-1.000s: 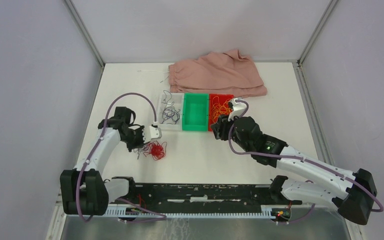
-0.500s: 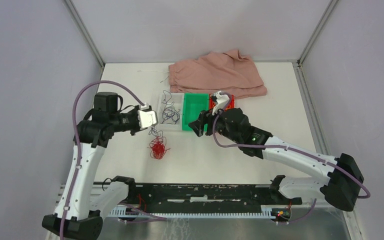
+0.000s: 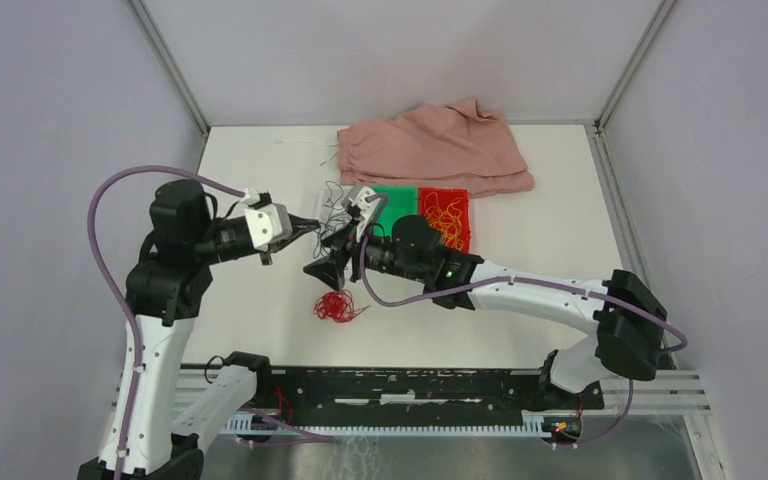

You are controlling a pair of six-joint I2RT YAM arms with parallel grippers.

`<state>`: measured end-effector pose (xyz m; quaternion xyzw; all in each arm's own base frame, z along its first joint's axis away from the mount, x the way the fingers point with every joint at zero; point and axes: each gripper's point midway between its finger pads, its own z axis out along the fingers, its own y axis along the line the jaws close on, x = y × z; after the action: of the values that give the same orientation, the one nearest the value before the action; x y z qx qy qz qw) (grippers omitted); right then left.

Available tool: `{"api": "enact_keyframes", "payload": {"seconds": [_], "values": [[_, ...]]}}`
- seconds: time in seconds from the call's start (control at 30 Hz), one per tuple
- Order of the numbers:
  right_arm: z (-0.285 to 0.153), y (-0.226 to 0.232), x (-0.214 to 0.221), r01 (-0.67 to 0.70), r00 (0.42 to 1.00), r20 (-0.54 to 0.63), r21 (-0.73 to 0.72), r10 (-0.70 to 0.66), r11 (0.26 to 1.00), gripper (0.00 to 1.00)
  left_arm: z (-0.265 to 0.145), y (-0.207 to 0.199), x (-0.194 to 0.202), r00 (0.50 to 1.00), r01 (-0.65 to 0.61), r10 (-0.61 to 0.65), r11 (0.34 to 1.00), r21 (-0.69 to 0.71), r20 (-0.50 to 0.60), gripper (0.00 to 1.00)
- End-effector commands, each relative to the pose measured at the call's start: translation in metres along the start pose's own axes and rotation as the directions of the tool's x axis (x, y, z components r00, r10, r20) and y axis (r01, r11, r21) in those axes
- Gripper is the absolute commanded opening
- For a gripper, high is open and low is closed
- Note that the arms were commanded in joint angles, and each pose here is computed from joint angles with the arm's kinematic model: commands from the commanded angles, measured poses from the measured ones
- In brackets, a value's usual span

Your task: Untangle the cables

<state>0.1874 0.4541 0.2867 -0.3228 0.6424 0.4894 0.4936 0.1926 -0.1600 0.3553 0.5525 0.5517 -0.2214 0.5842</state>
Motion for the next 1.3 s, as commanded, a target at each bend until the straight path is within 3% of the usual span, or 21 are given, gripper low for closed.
{"api": "enact_keyframes", "payload": {"seconds": [0.0, 0.23, 0.4, 0.6, 0.77, 1.27], "values": [[0.020, -0.014, -0.031, 0.044, 0.994, 0.095, 0.066, -0.050, 0.997, 0.74, -0.007, 0.007, -0.064, 0.988, 0.001, -0.004, 1.000, 0.024, 0.157, 0.03], [0.037, -0.039, 0.005, 0.001, 0.999, 0.050, 0.151, -0.008, 0.989, 0.64, -0.017, 0.018, -0.113, 0.963, 0.009, -0.006, 1.000, -0.007, 0.269, 0.03], [0.028, -0.052, 0.032, -0.035, 0.999, 0.030, 0.188, 0.030, 0.982, 0.65, -0.017, 0.035, -0.124, 0.954, -0.003, 0.025, 0.997, -0.072, 0.299, 0.03], [-0.007, -0.064, 0.020, -0.099, 0.992, 0.097, 0.235, 0.078, 0.967, 0.87, 0.001, 0.060, -0.068, 0.982, 0.019, 0.014, 0.985, -0.174, 0.188, 0.03], [-0.048, -0.083, -0.004, -0.146, 0.982, 0.159, 0.291, 0.103, 0.946, 0.99, 0.018, 0.065, -0.011, 0.996, 0.027, -0.010, 0.980, -0.198, 0.085, 0.03], [-0.144, -0.101, 0.002, -0.131, 0.987, 0.147, 0.469, 0.069, 0.873, 0.99, 0.067, 0.107, 0.065, 0.997, 0.070, -0.074, 0.962, -0.265, -0.007, 0.03]]}}
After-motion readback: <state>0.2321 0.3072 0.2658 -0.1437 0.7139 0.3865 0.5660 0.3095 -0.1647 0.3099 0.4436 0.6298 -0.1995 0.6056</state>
